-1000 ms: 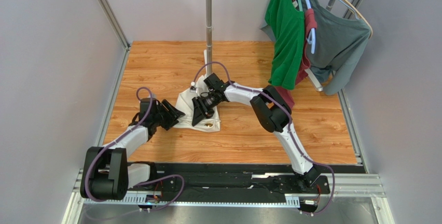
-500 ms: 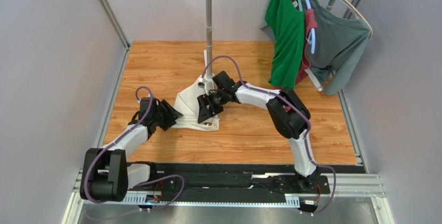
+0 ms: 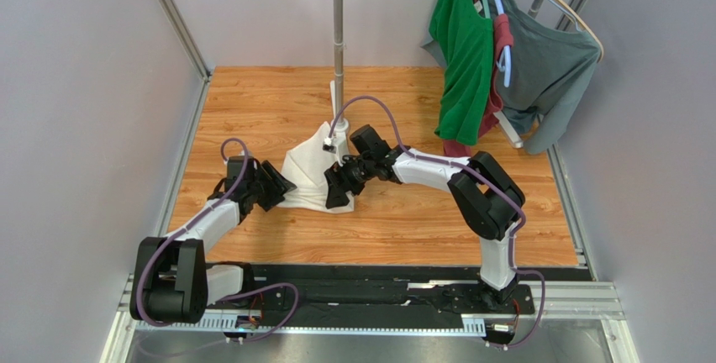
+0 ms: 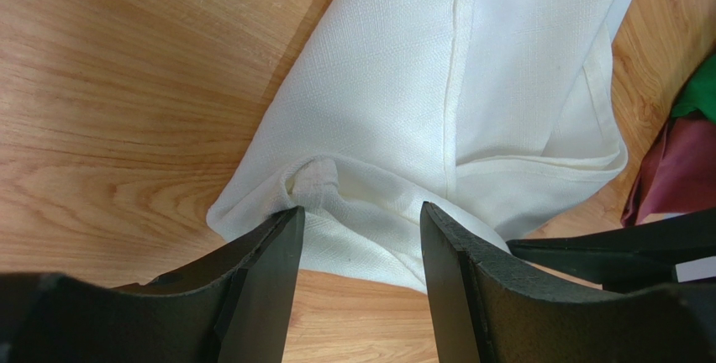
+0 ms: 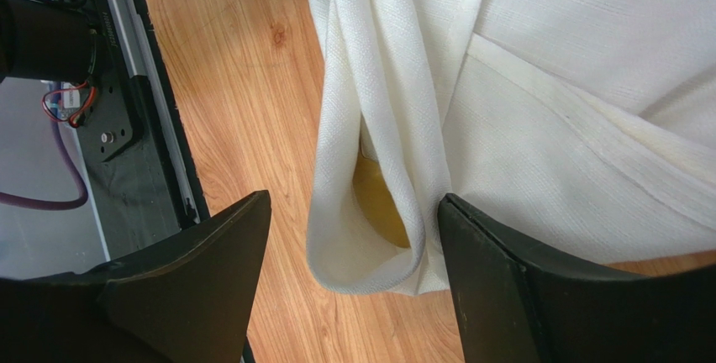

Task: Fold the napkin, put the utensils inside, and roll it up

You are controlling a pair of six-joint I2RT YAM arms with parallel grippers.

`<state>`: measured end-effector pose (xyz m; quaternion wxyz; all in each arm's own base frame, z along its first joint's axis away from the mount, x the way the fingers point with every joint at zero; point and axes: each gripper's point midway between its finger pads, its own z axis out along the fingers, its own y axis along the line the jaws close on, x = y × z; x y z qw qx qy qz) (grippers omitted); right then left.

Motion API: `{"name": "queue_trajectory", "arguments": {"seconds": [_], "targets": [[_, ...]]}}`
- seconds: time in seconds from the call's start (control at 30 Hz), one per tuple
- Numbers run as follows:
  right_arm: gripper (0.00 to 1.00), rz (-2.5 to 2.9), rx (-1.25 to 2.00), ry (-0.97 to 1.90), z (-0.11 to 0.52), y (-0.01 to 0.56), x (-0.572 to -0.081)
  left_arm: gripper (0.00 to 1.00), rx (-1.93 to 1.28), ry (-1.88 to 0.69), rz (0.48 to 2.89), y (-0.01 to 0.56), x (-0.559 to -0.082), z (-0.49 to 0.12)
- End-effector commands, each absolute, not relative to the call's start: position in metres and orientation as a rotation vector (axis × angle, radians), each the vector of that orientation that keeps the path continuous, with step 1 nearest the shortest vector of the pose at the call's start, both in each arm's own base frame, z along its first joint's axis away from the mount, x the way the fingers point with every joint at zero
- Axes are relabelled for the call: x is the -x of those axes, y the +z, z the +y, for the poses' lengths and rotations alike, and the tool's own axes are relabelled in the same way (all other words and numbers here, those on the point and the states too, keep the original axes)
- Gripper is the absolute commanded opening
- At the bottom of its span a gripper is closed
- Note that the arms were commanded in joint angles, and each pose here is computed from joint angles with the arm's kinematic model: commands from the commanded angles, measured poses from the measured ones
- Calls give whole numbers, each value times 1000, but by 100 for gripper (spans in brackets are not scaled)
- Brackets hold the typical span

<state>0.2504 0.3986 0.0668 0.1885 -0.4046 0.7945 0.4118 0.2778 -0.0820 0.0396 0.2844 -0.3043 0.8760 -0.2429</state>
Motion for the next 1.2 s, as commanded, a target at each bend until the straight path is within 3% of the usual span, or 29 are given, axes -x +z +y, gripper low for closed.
{"name": "queue_trajectory", "arguments": {"seconds": [0.0,0.27,0.6,0.7,0.77,1.17], "targets": [[75,2072,1234,1105,410,84,-251,63,787,-611,2343,45,-286,-77],[65,2116,1233,937,402,71,-250,63,779,-608,2349,45,-288,-78],[29,2195,1159,844,393,56,-259,63,760,-585,2365,44,-289,-76],[7,2235,1127,852,394,54,-261,63,748,-561,2375,44,-288,-73],[0,2270,1129,900,395,51,-260,63,733,-543,2382,43,-287,-71],[0,2584,972,906,371,-4,-257,63,698,-506,2418,42,-295,-69]]}}
